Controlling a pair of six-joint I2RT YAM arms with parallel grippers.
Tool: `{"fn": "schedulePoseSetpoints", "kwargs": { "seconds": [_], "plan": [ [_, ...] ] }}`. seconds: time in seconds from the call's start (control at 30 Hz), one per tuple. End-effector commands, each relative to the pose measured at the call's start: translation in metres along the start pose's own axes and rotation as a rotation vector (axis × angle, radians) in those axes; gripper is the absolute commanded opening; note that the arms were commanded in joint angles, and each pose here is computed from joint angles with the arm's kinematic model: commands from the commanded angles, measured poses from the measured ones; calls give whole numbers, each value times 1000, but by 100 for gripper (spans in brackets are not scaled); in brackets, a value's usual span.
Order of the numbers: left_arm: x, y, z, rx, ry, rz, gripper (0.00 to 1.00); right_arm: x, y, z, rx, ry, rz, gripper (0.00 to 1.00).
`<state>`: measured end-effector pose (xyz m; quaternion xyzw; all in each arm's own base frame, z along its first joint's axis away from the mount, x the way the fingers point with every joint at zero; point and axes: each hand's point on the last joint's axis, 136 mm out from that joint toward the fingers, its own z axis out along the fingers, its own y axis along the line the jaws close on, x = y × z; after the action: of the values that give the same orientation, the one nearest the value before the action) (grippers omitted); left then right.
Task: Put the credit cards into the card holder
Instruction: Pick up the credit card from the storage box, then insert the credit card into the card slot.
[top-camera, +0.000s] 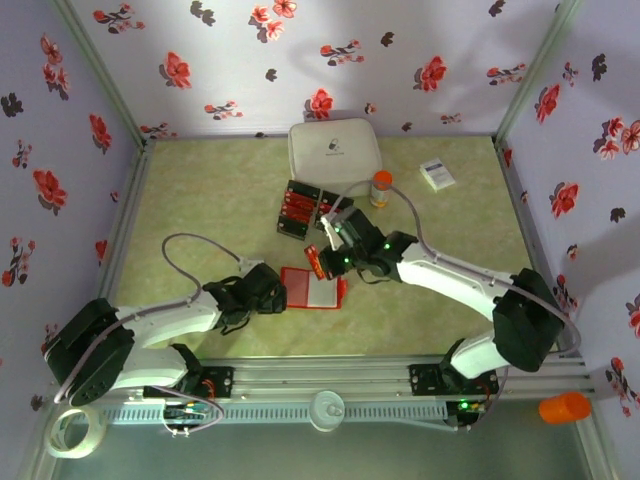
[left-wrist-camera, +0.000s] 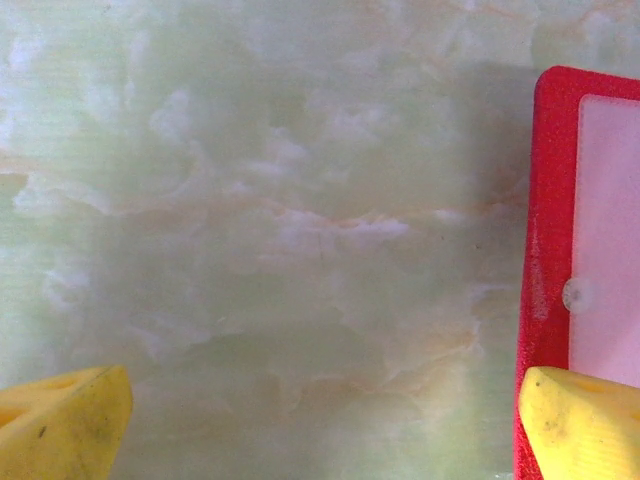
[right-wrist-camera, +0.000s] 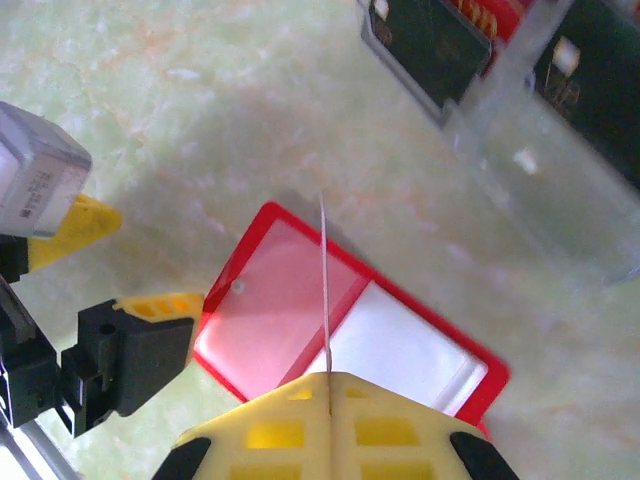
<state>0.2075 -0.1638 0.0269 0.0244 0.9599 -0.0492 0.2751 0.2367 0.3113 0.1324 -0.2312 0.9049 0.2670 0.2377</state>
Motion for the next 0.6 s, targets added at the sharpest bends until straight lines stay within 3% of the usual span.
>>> {"fn": "schedulePoseSetpoints", "kwargs": {
  "seconds": [0.0,0.27,0.57],
  "plan": [
    [-4,1,-2,-32,-8,-7,100,-24,19,-4,-141,-138,187,0],
    [-3,0,-4,-32,-11,-6,100,-6,9,23,-203,-97,338,0],
    [-3,0,-8,-21,-19,-11,100,9,-3,46,-198,-40,386,0]
  ]
}}
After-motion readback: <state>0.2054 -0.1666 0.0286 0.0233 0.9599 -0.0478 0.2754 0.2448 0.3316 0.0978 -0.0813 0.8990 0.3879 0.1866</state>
